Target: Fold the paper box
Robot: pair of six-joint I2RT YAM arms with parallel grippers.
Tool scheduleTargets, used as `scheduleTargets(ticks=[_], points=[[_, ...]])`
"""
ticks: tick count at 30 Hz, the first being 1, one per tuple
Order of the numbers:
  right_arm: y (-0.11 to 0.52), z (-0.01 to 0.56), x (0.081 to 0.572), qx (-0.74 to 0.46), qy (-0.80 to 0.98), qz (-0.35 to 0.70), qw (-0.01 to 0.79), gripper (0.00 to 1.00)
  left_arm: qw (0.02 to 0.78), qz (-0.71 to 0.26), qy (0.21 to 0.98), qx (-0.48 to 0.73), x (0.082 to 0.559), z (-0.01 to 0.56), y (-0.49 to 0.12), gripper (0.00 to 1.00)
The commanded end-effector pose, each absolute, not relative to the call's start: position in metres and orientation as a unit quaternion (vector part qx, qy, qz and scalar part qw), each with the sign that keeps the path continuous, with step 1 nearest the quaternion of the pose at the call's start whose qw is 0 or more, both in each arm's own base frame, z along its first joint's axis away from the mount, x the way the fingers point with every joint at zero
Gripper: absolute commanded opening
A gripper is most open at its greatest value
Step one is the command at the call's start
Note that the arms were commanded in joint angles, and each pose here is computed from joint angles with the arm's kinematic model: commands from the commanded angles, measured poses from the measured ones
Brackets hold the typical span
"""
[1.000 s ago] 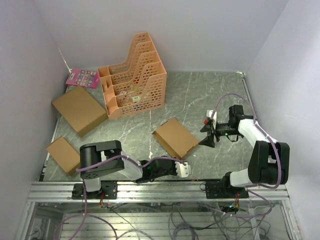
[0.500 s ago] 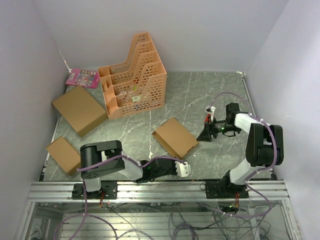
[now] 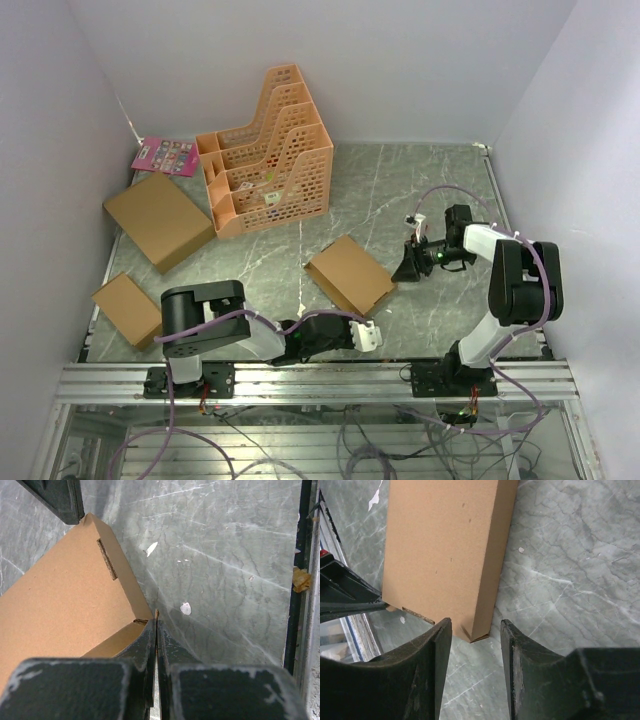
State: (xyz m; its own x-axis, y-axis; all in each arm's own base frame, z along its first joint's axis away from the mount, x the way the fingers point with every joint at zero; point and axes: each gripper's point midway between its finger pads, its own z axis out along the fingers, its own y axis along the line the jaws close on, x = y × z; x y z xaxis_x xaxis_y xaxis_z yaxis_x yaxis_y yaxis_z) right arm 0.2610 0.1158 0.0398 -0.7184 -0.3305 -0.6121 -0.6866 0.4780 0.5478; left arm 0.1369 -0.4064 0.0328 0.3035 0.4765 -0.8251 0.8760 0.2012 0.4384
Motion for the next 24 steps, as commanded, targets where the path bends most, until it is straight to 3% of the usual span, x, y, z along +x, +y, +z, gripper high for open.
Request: scheduleTargets(ticks=[1,24], points=[[0.114,0.038,0.271,-0.304,0.837,0.398,0.218,0.43,0.541,-0.193,0.570,0.588,0.140,0.030,-0.404,0.07],[0.110,0.029,0.273,-0.301,0.855,0.366,0.209,0.37,0.556,-0.205,0.599,0.539,0.146,0.033,-0.393,0.07]])
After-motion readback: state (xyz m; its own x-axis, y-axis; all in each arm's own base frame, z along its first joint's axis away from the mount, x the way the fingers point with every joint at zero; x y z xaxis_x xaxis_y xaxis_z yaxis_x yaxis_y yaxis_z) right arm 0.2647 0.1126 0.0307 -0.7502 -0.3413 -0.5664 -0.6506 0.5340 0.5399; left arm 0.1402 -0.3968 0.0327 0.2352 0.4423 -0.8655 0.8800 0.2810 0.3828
